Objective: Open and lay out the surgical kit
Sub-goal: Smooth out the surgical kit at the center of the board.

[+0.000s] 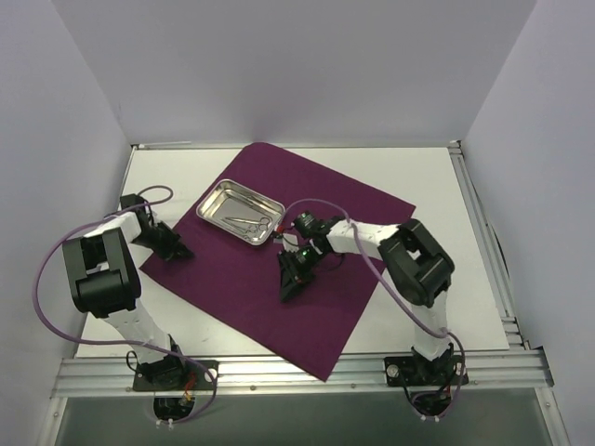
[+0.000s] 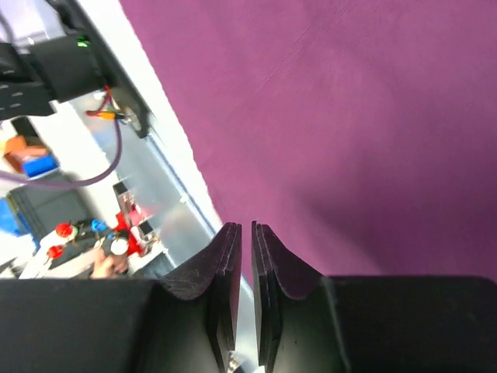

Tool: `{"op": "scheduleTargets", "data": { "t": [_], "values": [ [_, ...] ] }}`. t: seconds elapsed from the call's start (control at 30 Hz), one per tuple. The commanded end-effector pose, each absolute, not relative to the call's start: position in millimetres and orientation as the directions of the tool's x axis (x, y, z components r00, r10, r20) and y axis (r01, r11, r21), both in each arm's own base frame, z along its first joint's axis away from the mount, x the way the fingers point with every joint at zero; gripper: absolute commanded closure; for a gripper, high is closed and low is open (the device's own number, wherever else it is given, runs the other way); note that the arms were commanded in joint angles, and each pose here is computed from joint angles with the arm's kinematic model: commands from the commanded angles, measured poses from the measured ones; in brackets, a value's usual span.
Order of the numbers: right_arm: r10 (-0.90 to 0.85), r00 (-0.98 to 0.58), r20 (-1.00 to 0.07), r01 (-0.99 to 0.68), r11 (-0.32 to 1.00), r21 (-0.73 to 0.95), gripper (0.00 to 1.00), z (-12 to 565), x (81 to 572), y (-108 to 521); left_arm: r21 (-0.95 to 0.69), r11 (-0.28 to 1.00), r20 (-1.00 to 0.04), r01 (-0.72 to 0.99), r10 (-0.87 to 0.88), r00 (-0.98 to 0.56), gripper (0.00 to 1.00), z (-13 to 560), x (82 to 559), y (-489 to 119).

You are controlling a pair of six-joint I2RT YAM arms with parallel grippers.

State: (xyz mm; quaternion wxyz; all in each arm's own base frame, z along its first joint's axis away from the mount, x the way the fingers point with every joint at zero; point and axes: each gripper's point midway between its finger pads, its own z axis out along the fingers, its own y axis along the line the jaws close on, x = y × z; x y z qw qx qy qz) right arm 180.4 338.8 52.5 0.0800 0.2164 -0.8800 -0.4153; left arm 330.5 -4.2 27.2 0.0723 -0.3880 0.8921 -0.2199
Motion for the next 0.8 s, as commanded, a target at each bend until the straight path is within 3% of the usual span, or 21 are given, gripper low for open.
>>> {"op": "scheduleTargets", "data": {
  "t": [0.0, 0.27, 0.43, 0.6, 0.77],
  "values": [
    [-0.445, -0.895, 0.044, -0.233, 0.548, 0.803, 0.88, 29.8, 167.3, 349.6, -0.445, 0.611, 0.023, -0.654, -0.723, -0.691, 0.98, 16.0, 333.8, 0.8],
    [-0.369, -0.918, 0.145, -0.139, 0.641, 0.755, 0.89, 18.1, 126.0, 303.1, -0.406, 0.596, 0.060, -0.693, -0.739, -0.671, 0.98, -4.5, 324.7, 7.0],
    [-0.284, -0.924, 0.256, -0.066, 0.778, 0.625, 0.89, 9.9, 100.3, 255.8, -0.397, 0.584, 0.053, -0.708, -0.756, -0.653, 0.98, -4.8, 322.8, 22.2],
    [-0.193, -0.956, 0.220, -0.031, 0.814, 0.580, 0.88, 33.4, 122.7, 224.3, -0.384, 0.591, 0.036, -0.709, -0.758, -0.652, 0.98, 1.7, 320.9, 38.6],
    [-0.232, -0.972, 0.040, -0.155, 0.756, 0.636, 0.88, 65.4, 185.7, 247.7, -0.448, 0.594, -0.013, -0.668, -0.752, -0.659, 0.98, 36.5, 328.3, 38.0]
  ]
}}
